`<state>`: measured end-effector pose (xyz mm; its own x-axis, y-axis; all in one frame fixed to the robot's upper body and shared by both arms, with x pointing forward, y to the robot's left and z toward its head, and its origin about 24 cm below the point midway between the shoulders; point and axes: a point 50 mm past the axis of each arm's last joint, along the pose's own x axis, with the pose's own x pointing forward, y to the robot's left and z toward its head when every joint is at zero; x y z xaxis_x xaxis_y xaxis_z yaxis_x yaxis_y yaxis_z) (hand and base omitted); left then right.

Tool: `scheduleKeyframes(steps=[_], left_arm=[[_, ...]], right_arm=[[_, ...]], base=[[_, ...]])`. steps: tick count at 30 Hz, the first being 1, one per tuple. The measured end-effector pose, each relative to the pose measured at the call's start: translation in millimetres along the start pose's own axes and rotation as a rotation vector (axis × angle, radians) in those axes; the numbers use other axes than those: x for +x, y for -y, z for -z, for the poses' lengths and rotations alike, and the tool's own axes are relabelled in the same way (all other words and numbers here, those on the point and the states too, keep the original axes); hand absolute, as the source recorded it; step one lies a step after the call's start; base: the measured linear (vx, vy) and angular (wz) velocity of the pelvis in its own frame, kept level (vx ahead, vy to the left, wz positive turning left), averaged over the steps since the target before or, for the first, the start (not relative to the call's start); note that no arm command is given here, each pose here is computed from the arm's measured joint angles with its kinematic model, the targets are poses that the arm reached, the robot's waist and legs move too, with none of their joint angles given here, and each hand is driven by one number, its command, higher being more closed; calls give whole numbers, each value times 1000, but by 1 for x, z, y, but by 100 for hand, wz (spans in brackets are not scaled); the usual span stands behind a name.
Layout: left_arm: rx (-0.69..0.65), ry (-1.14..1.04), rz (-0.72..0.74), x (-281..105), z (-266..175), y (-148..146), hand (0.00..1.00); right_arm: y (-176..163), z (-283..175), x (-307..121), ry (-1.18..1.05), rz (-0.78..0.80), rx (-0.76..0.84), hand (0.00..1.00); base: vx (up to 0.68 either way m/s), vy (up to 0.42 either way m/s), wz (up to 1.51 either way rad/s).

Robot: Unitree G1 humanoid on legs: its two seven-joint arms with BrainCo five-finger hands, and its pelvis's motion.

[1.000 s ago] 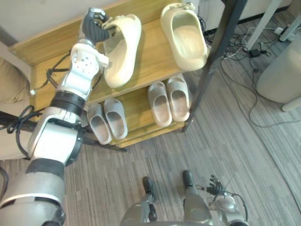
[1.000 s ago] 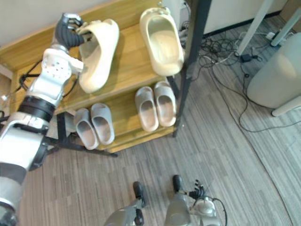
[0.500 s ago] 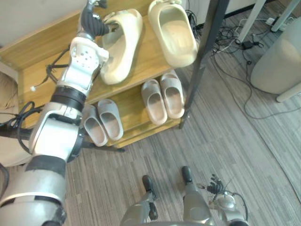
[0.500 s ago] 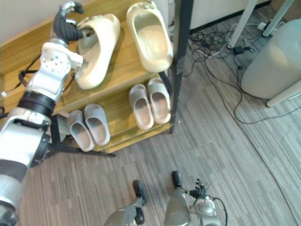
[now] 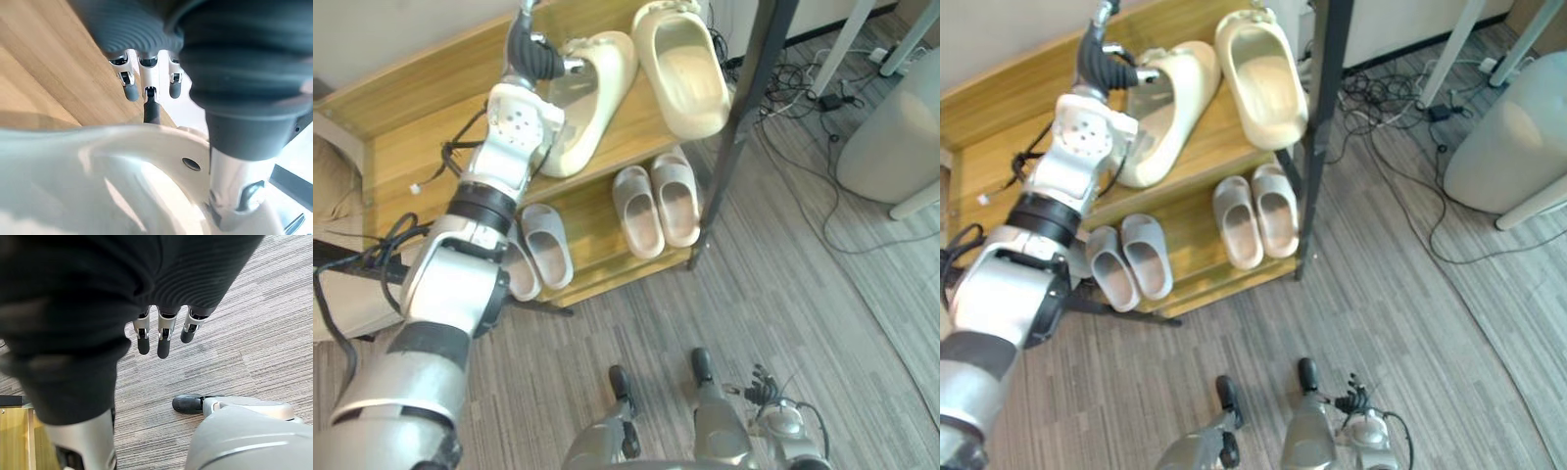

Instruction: Organize the slippers on the shoe rack

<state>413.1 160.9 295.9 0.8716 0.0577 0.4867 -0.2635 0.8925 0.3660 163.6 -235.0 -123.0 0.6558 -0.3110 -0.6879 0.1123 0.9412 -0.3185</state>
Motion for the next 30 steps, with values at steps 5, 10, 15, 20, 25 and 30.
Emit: scheduleKeyframes(steps=[5,10,15,20,25,30], left_arm=[[-84,-5,41,-9,4,20,0],[-177,8,76,-20,1,42,0],[-315,86,96,-36,-13,60,0],[-420,44,112,-54,1,72,0],[-449,-20,108,-66,22,73,0],[-455,-38,84,-70,30,67,0]], right_arm=[[-2,-2,1,7,-9,-15,0],[-5,-5,1,12,-12,-22,0],[-8,-8,2,15,-19,-39,0],[-14,-9,2,10,-36,-49,0],[-30,-8,-1,4,-77,-76,0],[-32,-8,-1,6,-85,-86,0]], base=[[-4,23,20],[-6,34,14],[6,32,16],[5,25,16],[-21,18,21],[8,11,6]])
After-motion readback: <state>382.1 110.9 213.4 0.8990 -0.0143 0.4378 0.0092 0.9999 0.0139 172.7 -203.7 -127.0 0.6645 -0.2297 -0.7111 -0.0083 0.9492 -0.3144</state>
